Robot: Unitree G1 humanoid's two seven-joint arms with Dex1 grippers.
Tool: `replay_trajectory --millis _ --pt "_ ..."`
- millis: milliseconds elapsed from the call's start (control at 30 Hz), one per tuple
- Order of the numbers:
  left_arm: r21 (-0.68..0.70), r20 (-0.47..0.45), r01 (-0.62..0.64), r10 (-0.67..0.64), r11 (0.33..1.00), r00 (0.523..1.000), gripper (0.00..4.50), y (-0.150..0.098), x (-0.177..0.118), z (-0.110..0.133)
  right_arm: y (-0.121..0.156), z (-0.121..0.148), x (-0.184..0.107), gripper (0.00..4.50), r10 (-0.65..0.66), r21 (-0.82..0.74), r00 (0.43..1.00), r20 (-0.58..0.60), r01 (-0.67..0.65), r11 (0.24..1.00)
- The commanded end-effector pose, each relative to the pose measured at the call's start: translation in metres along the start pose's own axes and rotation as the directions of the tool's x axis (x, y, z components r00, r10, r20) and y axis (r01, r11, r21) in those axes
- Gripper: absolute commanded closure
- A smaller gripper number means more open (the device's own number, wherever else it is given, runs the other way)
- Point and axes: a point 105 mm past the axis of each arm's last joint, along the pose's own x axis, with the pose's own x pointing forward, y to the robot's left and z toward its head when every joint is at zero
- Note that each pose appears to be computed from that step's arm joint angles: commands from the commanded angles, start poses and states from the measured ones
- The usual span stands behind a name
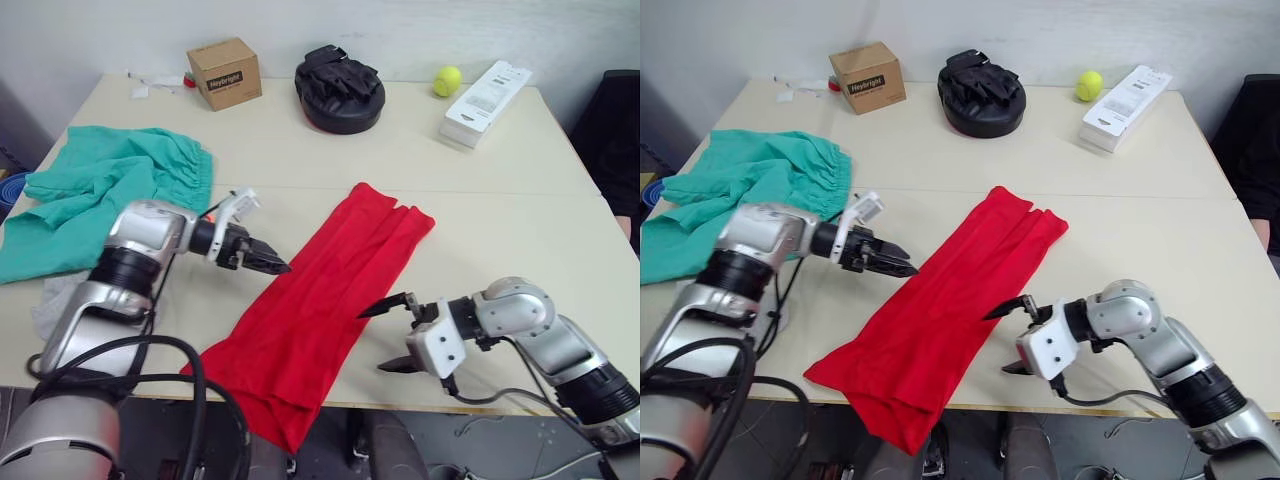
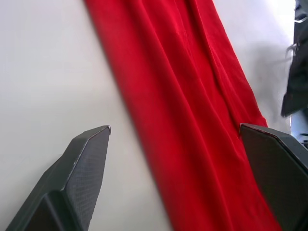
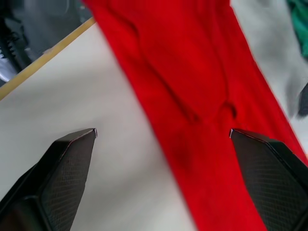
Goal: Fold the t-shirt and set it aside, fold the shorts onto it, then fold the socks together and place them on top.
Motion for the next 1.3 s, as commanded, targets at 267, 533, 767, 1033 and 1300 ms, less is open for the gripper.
replay_trajectory --millis 267,533,767,1033,1300 --pt "0.016 -0.025 -0.055 0.056 0.998 0.998 0.02 0.016 0.029 0.011 0.002 -0.002 0.023 0.0 -0.021 -0.078 0.999 -0.026 0.019 0.997" --pt "-0.01 -0.013 -0.024 0.024 1.0 1.0 2.31 0.011 0.04 0.019 0.004 -0.011 0.029 2.05 -0.029 -0.1 0.998 -0.056 0.023 0.995" --pt "-0.014 -0.049 -0.009 0.008 1.0 0.999 4.48 0.009 0.046 0.013 0.005 -0.015 0.023 4.45 -0.031 -0.105 0.997 -0.074 0.023 0.994" --pt "-0.027 0.009 -0.071 0.071 0.997 0.997 4.48 0.018 0.037 0.018 0.007 -0.019 0.007 4.45 -0.008 -0.124 0.997 -0.082 -0.002 0.992" --pt "-0.073 0.065 -0.054 0.059 0.996 0.996 4.48 0.015 0.026 0.015 -0.001 -0.035 -0.014 4.45 0.012 -0.145 0.994 -0.109 -0.028 0.989"
